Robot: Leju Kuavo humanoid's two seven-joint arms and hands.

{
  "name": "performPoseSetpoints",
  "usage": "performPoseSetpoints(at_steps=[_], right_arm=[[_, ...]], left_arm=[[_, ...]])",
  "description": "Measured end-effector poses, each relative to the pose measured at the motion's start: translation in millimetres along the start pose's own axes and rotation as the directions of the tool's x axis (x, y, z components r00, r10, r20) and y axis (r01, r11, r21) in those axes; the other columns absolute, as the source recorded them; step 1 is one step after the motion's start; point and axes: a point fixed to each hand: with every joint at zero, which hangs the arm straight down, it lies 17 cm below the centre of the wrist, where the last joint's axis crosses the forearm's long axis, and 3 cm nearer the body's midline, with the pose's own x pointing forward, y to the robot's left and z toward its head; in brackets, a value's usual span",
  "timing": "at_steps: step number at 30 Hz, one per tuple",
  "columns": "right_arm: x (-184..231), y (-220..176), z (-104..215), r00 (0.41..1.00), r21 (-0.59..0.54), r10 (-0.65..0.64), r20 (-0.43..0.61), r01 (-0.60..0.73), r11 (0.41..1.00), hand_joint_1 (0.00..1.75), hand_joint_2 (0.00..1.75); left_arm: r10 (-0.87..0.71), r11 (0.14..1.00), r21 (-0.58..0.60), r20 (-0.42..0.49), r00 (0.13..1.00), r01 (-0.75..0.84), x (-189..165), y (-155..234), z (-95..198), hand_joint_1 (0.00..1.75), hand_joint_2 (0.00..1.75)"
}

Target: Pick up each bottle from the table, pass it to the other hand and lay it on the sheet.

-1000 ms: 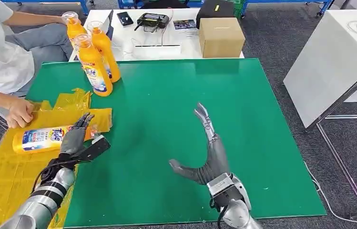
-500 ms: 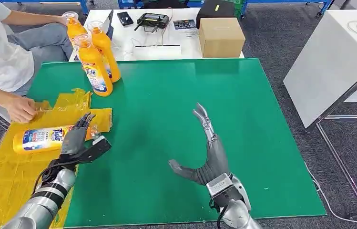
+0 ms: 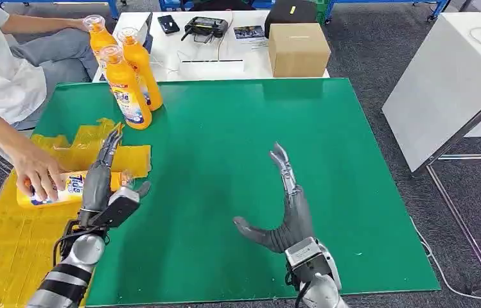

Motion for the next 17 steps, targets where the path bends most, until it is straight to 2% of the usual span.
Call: performPoseSetpoints(at_steps=[3, 6, 9, 12, 17], right_arm=[[-2, -8, 5, 1.0, -0.029, 0.004, -0.013, -0.004, 1.0, 0.0, 1.75], [-5, -14, 10, 1.0, -0.053, 0.011, -0.027, -0.013, 0.999, 0.0, 1.75], [-6, -22, 15, 0.999, -0.08, 0.024, -0.038, -0.027, 0.996, 0.0, 1.75], [-8, -31, 23, 0.997, -0.11, 0.05, -0.053, -0.056, 0.992, 0.0, 1.75], [-11, -46, 36, 0.994, -0.16, 0.072, -0.085, -0.085, 0.984, 0.0, 1.75]], left_arm=[[0.037, 0.996, 0.074, 0.094, 0.995, -0.044, 45, 17, 4, 0.0, 1.75], [0.102, 0.987, 0.108, 0.138, 0.985, -0.117, 73, 26, 9, 0.0, 1.75], [0.268, 0.956, 0.087, 0.13, 0.954, -0.281, 88, 25, 15, 0.0, 1.75], [0.445, 0.893, 0.04, 0.085, 0.892, -0.449, 96, 13, 24, 0.0, 1.75], [0.592, 0.806, -0.007, 0.022, 0.806, -0.592, 105, -7, 44, 0.0, 1.75]])
